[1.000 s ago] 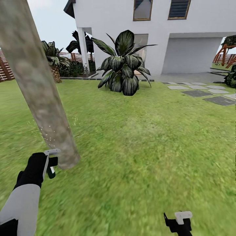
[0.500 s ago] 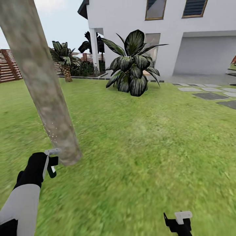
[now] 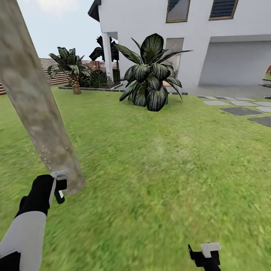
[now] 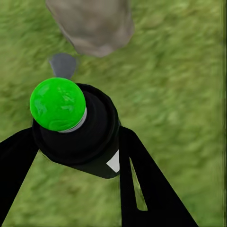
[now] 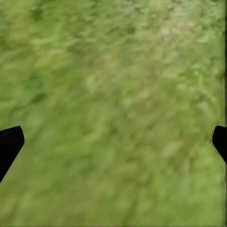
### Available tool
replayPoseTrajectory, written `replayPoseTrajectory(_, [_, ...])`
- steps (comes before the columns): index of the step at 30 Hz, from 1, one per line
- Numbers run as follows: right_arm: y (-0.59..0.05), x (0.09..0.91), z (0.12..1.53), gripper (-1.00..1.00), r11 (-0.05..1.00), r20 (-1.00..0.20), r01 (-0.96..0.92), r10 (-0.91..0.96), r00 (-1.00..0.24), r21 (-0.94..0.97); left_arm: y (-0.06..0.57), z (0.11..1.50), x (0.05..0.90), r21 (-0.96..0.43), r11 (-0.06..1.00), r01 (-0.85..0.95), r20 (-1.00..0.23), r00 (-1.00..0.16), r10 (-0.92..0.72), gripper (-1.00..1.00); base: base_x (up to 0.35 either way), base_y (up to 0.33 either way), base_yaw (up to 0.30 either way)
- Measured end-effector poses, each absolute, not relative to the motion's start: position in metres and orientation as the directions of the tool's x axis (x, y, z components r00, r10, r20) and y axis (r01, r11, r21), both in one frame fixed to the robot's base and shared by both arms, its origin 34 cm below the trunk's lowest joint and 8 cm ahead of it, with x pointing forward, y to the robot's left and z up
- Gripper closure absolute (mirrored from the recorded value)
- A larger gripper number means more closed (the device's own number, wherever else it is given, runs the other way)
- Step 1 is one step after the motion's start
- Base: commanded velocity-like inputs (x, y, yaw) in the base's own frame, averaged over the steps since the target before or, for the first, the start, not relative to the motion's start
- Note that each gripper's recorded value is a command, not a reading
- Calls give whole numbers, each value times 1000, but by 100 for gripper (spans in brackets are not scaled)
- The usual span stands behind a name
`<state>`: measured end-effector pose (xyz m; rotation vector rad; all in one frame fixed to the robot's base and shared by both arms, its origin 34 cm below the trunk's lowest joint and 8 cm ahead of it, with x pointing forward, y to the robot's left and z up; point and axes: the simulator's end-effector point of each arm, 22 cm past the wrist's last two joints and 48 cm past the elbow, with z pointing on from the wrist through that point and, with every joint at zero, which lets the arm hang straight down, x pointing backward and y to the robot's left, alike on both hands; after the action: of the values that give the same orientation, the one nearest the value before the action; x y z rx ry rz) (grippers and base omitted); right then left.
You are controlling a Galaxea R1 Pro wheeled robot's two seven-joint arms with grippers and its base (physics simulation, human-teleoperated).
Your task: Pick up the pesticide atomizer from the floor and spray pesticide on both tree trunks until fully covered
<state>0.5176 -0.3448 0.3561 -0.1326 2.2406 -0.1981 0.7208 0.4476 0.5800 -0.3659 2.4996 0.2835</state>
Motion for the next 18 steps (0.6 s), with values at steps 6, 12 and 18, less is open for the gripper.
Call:
replayPoseTrajectory(6, [-344, 517, 356, -100, 982, -763, -28, -164, -626, -188, 449, 581, 721, 121, 939, -322, -585, -788, -195, 100, 163, -262, 107])
replayPoseTrajectory(12, [-344, 518, 356, -100, 982, -763, -29, -164, -625, -187, 470, 567, 699, 160, 928, -338, -562, -804, -196, 100, 158, -262, 274])
replayPoseTrajectory(18, [-344, 517, 356, -100, 982, -763, -28, -164, -626, -187, 470, 567, 701, 158, 929, -335, -582, -791, -186, 100, 165, -257, 273])
